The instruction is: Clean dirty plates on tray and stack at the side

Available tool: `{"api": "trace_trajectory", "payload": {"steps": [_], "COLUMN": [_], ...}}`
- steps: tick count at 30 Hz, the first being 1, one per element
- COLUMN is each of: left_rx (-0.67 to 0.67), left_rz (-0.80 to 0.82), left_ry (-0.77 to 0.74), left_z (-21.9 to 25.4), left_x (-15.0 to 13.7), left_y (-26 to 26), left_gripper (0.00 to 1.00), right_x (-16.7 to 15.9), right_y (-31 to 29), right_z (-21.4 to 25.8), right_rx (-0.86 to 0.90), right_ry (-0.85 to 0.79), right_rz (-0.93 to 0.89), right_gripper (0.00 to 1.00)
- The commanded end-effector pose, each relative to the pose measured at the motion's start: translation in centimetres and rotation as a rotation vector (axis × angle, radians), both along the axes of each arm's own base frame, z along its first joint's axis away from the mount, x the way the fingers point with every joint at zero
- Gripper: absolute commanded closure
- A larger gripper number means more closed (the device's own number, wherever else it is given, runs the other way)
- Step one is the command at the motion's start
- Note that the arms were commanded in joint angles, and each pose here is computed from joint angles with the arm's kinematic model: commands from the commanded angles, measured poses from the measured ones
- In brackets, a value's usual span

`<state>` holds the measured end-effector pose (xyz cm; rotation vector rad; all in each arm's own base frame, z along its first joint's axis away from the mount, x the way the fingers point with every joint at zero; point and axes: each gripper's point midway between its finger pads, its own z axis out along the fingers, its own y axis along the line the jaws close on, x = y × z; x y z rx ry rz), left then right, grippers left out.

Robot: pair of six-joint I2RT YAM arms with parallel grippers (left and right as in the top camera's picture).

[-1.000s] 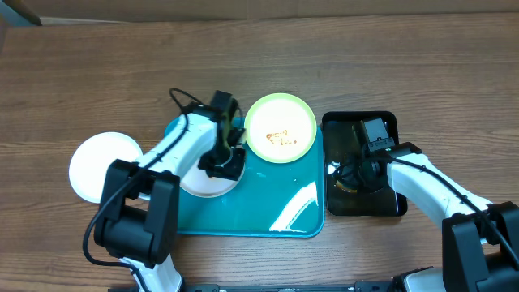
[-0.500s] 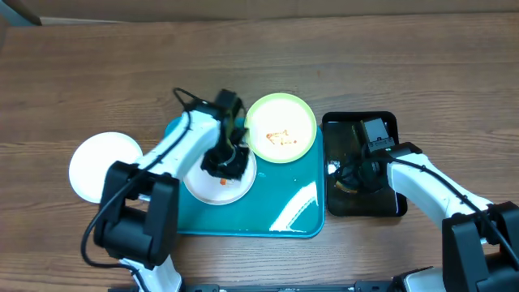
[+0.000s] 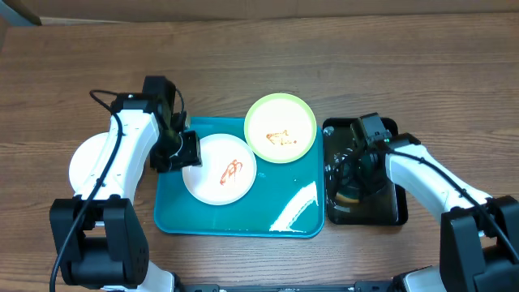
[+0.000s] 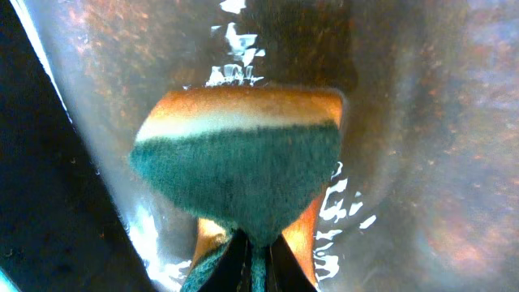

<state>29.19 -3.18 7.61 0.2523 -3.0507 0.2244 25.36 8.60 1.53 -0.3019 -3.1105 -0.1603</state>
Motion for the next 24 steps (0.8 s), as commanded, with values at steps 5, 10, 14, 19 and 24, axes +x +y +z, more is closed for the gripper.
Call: {"api": "trace_trajectory", "payload": {"steps": [5,10,14,19,24], "left_rx": [0.043,0.043,0.038,0.030,0.030], "left_rz": [0.014,0.014,0.015,0.015,0.016], "left_ry": [0.086,0.077,0.058,0.038,0.029], "left_z": [-3.6,-4.8,-5.5,-5.6,-5.6], "left_x": [-2.7,-3.0,-2.8,-2.4,-2.2], "left_y": [1.0,1.0,1.0,0.8,0.8], "left_gripper": [0.43,0.41,0.41,0.45,0.50], "right_x": [3.0,1.4,-0.1,-0.7,-0.4], "right_y": [0.2,-0.4,-0.8,-1.2,-2.4], "right_z": [3.0,1.1,-0.8,-2.2,-2.3], "right_rx": [-0.030,-0.047,-0.053,-0.062,-0.130], "right_ry": [-0.070,-0.033,-0.010,-0.021,-0.040], "right_rz": [0.032,0.032,0.032,0.025,-0.023], "right_gripper": [0.96,0.96,0.96,0.96,0.96]}}
